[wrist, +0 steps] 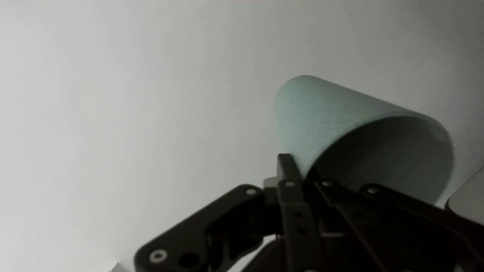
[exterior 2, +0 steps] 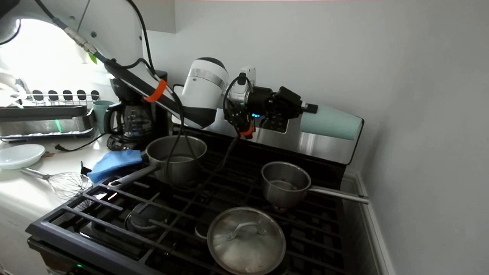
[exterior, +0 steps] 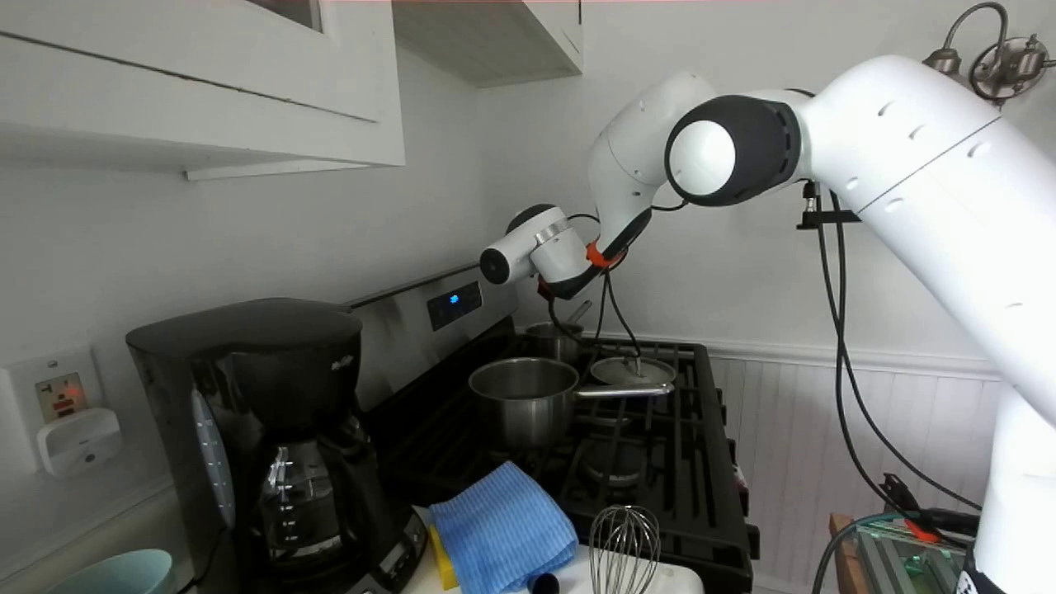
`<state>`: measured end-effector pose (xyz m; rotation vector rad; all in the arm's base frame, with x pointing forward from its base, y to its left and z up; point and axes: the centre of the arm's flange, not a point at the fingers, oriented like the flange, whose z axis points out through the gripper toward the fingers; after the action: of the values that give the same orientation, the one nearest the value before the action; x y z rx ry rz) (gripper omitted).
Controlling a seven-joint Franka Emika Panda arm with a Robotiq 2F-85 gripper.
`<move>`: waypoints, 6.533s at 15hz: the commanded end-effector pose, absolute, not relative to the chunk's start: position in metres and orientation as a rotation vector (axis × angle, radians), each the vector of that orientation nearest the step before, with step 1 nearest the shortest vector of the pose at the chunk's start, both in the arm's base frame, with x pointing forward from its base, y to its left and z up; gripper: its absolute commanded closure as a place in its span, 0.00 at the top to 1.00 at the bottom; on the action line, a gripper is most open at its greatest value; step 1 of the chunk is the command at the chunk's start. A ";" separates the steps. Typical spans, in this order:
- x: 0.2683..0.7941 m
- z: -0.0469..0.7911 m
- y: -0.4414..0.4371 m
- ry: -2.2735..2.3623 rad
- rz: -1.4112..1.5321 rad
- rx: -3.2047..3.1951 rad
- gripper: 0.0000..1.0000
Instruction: Pour the liquid from the cup into the two pots then put the silver lid on the big silver pot.
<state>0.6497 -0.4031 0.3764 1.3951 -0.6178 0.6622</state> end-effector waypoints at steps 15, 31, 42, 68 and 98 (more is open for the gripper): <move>0.619 0.453 -0.358 -0.824 0.619 1.628 0.01; 0.528 0.497 -0.210 -0.840 0.500 2.434 0.01; 0.528 0.489 -0.171 -0.752 0.442 2.608 0.05; 0.447 0.417 0.061 0.894 0.199 3.143 0.01; 0.525 0.314 0.124 0.609 0.270 3.196 0.37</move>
<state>0.5138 0.1226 0.3120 3.1754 0.6655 0.2639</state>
